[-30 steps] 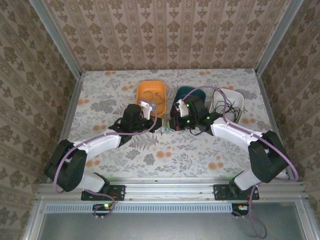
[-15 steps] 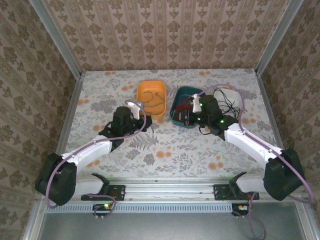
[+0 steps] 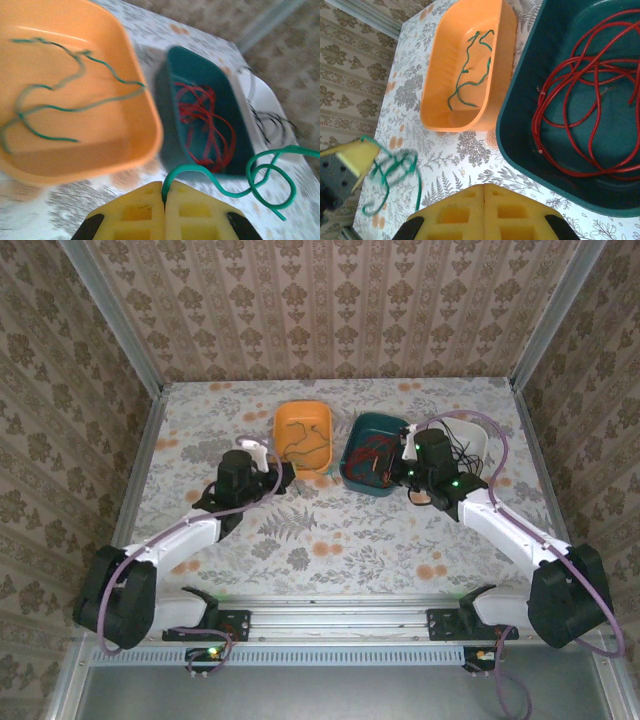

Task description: Untangle the cables

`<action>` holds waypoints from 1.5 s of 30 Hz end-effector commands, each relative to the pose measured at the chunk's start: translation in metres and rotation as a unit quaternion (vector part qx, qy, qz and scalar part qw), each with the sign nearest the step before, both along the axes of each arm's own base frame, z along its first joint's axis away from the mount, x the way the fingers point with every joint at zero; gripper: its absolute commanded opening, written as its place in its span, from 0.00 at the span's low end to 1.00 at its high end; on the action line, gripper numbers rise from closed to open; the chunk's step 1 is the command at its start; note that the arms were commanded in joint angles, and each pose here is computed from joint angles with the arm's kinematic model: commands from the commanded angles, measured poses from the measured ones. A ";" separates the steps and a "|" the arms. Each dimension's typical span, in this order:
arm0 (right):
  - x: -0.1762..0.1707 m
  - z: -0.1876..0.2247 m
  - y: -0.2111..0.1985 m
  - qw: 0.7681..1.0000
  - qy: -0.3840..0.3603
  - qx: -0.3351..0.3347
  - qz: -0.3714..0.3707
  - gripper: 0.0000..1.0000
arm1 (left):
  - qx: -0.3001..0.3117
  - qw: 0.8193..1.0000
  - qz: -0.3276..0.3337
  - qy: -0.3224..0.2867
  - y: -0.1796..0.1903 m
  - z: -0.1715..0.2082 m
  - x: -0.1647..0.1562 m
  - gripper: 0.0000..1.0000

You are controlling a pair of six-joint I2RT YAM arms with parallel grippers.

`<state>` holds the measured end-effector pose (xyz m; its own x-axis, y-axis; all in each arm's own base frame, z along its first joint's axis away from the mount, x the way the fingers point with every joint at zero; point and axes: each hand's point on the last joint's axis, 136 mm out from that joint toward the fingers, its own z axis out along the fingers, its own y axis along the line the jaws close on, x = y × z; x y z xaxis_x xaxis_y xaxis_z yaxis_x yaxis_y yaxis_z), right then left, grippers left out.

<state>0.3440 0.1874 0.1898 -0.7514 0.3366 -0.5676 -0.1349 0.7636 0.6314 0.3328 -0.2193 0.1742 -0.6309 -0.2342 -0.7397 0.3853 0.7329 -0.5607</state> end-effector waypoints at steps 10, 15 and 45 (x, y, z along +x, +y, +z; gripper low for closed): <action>-0.018 0.005 -0.002 0.999 0.005 -0.036 0.033 0.05 | 0.124 0.980 0.155 0.016 0.032 -0.026 0.134 0.00; -0.024 0.008 -0.009 0.998 -0.001 -0.057 0.034 0.05 | 0.131 0.982 0.135 -0.011 0.013 -0.012 0.147 0.54; 0.010 -0.040 -0.208 0.835 -0.160 -0.424 -0.311 1.00 | 0.415 0.759 0.498 -0.052 0.287 -0.024 -0.032 1.00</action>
